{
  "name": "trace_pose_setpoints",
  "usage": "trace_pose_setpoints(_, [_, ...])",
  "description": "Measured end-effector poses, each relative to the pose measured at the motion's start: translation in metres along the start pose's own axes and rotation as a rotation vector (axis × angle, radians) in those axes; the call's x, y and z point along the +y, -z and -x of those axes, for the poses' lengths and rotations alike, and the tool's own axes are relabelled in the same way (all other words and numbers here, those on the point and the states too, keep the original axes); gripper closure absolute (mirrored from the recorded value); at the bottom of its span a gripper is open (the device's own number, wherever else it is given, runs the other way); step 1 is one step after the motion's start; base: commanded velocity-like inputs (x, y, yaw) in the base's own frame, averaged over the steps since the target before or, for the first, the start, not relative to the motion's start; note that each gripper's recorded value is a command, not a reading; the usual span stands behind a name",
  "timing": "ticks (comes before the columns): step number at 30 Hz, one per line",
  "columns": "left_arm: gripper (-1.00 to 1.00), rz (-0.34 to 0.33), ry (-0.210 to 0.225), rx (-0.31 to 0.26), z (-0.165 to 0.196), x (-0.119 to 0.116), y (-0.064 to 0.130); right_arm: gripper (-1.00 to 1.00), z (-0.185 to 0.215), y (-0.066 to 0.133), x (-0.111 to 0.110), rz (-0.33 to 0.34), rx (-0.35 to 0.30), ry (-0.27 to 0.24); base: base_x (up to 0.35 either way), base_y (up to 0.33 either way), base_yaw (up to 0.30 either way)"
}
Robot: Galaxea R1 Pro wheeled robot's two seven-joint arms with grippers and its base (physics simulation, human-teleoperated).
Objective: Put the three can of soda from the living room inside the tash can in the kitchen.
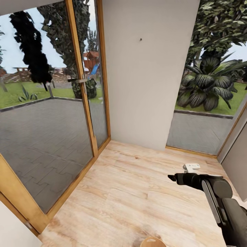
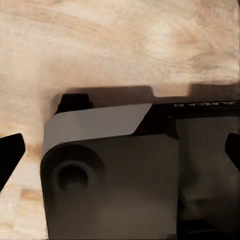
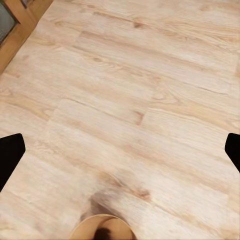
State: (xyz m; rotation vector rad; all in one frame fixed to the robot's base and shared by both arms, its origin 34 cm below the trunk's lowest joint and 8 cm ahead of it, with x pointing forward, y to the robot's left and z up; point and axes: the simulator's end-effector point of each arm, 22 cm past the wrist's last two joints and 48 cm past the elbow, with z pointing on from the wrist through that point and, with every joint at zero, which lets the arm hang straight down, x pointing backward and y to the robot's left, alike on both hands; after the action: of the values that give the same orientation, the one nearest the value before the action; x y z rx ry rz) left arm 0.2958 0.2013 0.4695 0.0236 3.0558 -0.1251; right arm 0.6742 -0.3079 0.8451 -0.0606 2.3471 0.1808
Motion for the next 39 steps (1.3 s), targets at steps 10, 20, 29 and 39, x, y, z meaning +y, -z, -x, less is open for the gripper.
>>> trace_pose_setpoints(10, [-1.0, -0.08, -0.105, -0.173, 0.172, -0.049, 0.143, -1.0, 0.0, -0.003, 0.004, -0.002, 0.005, 0.004, 0.0, 0.0, 0.0])
trace_pose_setpoints(20, [-1.0, -0.12, -0.174, -0.472, 0.307, -0.084, 0.244, -1.0, -0.005, -0.006, 0.005, 0.001, 0.018, 0.001, 0.0, 0.0, 0.0])
trace_pose_setpoints(29, [-1.0, -0.279, -0.178, -0.694, 0.403, -0.135, 0.344, -1.0, -0.006, -0.007, 0.005, 0.004, 0.019, -0.006, 0.0, 0.0, 0.0])
trace_pose_setpoints(39, [-1.0, -0.366, -0.174, -0.759, 0.428, -0.152, 0.384, -1.0, -0.007, -0.007, 0.005, 0.005, 0.021, -0.006, 0.0, 0.0, 0.0])
